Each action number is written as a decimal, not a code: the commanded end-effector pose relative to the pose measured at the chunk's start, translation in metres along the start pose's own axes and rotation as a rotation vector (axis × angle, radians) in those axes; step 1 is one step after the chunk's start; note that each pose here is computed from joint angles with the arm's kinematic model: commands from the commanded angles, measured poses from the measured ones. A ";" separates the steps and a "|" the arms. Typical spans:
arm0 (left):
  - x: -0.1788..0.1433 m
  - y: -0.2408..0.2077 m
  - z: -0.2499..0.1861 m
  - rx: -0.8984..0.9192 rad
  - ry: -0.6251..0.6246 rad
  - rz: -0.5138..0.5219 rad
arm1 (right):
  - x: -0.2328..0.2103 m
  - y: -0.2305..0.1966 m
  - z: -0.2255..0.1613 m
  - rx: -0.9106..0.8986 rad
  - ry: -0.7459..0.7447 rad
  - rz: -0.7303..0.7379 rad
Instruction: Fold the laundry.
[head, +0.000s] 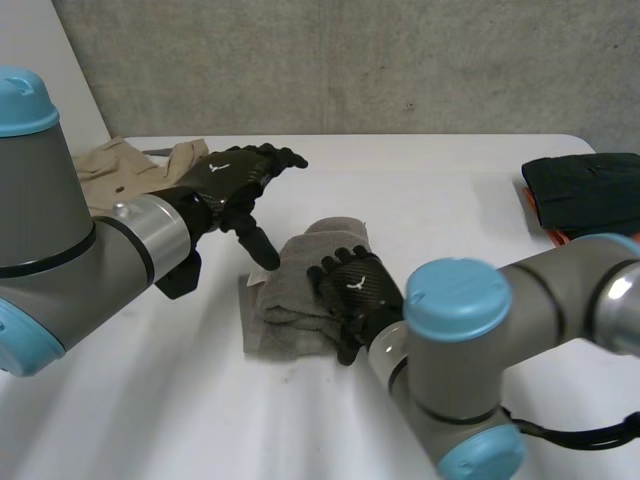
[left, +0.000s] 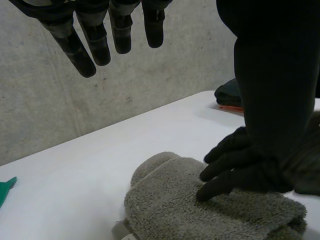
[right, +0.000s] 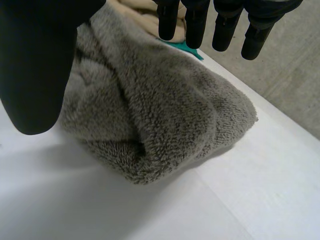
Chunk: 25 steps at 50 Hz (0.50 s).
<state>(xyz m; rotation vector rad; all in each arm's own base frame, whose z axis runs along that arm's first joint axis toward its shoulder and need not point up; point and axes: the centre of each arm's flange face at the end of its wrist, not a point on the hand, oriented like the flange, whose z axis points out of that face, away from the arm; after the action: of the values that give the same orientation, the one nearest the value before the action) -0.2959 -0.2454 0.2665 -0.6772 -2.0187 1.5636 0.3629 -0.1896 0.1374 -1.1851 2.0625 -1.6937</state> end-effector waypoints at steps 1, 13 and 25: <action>0.003 0.004 0.001 -0.013 0.008 -0.019 | -0.012 0.014 0.019 0.026 0.046 -0.068; -0.003 0.004 0.003 -0.006 -0.005 -0.052 | -0.009 0.011 0.041 0.157 0.107 -0.090; -0.005 0.004 0.004 -0.001 -0.006 -0.080 | -0.004 0.017 0.054 0.153 0.134 -0.078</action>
<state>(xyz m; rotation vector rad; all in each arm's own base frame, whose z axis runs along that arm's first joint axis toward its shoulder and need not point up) -0.2940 -0.2507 0.2613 -0.5893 -2.0277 1.5237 0.3932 -0.2186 0.1028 -1.1749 1.9267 -1.9608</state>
